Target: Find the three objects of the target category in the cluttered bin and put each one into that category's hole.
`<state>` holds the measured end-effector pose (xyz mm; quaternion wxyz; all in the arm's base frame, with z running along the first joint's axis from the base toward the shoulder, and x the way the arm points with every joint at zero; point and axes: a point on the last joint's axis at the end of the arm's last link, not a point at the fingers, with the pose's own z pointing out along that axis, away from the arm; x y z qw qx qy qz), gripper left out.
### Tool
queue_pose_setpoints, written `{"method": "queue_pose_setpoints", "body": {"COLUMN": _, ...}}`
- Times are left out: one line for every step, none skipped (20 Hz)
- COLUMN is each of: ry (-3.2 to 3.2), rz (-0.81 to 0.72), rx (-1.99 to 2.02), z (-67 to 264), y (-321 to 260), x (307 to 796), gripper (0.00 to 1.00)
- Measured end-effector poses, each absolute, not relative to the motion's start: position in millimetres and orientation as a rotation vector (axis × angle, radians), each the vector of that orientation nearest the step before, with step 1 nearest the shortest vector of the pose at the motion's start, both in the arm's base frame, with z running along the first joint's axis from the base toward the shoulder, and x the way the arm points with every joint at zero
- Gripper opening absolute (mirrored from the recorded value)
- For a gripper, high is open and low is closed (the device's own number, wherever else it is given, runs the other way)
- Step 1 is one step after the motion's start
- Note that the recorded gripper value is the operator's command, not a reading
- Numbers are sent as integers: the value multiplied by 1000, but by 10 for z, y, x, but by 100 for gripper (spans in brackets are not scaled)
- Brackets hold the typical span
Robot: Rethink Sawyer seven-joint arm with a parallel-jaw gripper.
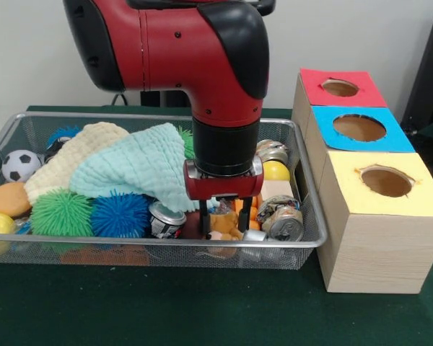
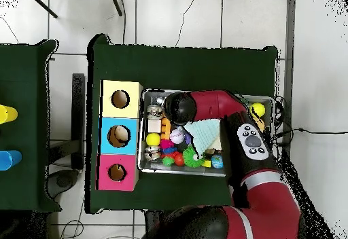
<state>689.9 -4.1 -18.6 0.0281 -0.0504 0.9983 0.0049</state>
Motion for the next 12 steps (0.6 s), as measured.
{"method": "queue_pose_setpoints", "body": {"ry": 3080, "rz": 5, "rx": -160, "z": -174, "y": -40, "x": 6901, "gripper": 100}}
{"method": "queue_pose_setpoints", "body": {"ry": 3080, "rz": 0, "rx": -162, "z": -174, "y": -39, "x": 6902, "gripper": 100}}
{"method": "queue_pose_setpoints", "body": {"ry": 3080, "rz": -6, "rx": -164, "z": -175, "y": -39, "x": 6906, "gripper": 100}}
{"method": "queue_pose_setpoints", "body": {"ry": 3080, "rz": -14, "rx": -167, "z": -180, "y": -37, "x": 6911, "gripper": 100}}
{"method": "queue_pose_setpoints", "body": {"ry": 3077, "rz": -35, "rx": -172, "z": -206, "y": -35, "x": 6935, "gripper": 100}}
{"method": "queue_pose_setpoints", "body": {"ry": 3076, "rz": -45, "rx": -173, "z": -232, "y": -34, "x": 6956, "gripper": 100}}
{"method": "queue_pose_setpoints", "body": {"ry": 3076, "rz": -54, "rx": -175, "z": -266, "y": -34, "x": 6972, "gripper": 100}}
{"method": "queue_pose_setpoints", "body": {"ry": 3075, "rz": -61, "rx": -175, "z": -292, "y": -37, "x": 6986, "gripper": 100}}
{"method": "queue_pose_setpoints", "body": {"ry": 3074, "rz": -70, "rx": -175, "z": -324, "y": -45, "x": 7004, "gripper": 100}}
{"method": "queue_pose_setpoints", "body": {"ry": 3073, "rz": -79, "rx": -173, "z": -356, "y": -56, "x": 7021, "gripper": 100}}
{"method": "queue_pose_setpoints", "body": {"ry": 3073, "rz": -82, "rx": -172, "z": -371, "y": -60, "x": 7032, "gripper": 100}}
{"method": "queue_pose_setpoints", "body": {"ry": 3071, "rz": -90, "rx": -172, "z": -396, "y": -60, "x": 7055, "gripper": 100}}
